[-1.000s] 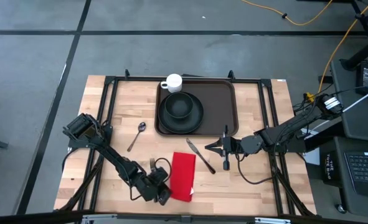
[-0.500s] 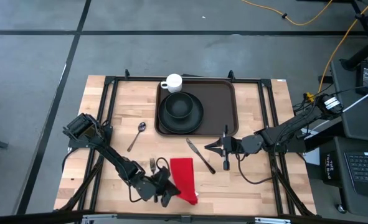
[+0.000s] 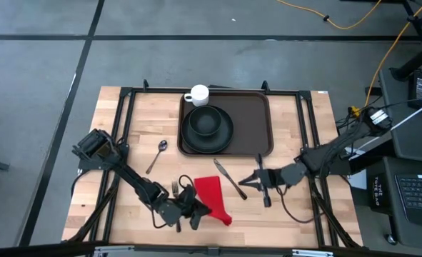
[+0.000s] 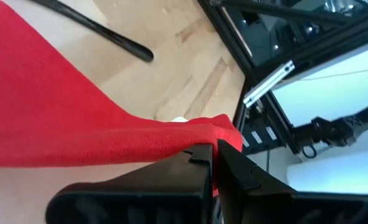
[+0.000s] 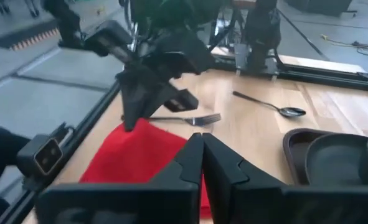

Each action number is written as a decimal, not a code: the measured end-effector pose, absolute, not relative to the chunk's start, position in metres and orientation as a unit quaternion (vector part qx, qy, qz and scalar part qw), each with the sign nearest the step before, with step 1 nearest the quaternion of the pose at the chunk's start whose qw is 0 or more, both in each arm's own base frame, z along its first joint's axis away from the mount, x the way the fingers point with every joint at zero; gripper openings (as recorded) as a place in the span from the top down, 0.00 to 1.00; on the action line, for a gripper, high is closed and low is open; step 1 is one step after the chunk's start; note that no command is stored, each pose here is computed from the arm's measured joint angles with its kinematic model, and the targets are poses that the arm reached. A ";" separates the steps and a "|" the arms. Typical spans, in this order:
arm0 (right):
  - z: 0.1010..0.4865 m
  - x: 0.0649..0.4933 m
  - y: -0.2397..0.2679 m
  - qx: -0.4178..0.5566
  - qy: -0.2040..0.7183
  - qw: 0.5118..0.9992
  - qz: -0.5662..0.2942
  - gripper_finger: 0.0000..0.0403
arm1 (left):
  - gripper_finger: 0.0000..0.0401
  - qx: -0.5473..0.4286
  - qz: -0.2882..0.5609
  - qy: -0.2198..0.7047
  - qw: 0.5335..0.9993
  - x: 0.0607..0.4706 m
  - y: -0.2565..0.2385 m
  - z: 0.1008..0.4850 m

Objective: Set up tray
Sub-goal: Put the red table napkin on the brown serving tray to the top right of the black plate

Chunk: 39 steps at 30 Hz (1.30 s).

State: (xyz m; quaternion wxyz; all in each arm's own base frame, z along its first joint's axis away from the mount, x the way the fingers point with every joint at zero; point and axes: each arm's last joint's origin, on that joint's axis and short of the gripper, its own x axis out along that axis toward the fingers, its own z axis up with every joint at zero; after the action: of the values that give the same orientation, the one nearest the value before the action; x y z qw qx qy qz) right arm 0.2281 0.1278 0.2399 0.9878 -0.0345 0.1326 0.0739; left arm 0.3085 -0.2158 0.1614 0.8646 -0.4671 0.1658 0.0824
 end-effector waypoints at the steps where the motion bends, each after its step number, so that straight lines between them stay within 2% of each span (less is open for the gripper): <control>1: 0.243 0.227 0.131 -0.041 0.141 0.987 0.071 0.98 | 1.00 -0.466 0.085 0.165 0.865 0.310 -0.214 0.161; 6: 0.252 0.220 0.143 -0.063 0.177 0.981 0.042 0.97 | 1.00 -0.463 0.100 0.156 0.867 0.318 -0.201 0.162; 17: 0.249 0.218 0.154 -0.086 0.197 0.975 0.053 0.98 | 1.00 -0.461 0.101 0.086 0.877 0.335 -0.181 0.175; 25: 0.259 0.243 0.173 -0.157 0.292 0.943 0.032 0.99 | 1.00 -0.457 0.116 0.077 0.879 0.344 -0.165 0.175; 31: 0.268 0.258 0.185 -0.177 0.342 0.923 0.014 0.94 | 1.00 -0.443 0.123 0.076 0.885 0.349 -0.155 0.175; 39: 0.278 0.265 0.195 -0.168 0.351 0.920 0.043 0.86 | 1.00 -0.435 0.124 0.078 0.888 0.350 -0.151 0.175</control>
State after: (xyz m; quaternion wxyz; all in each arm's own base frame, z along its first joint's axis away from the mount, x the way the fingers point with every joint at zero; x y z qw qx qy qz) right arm 0.2654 0.1954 0.2779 0.9203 -0.1676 0.3509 0.0429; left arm 0.3504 -0.1513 0.1750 0.8885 -0.4351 0.0775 0.1236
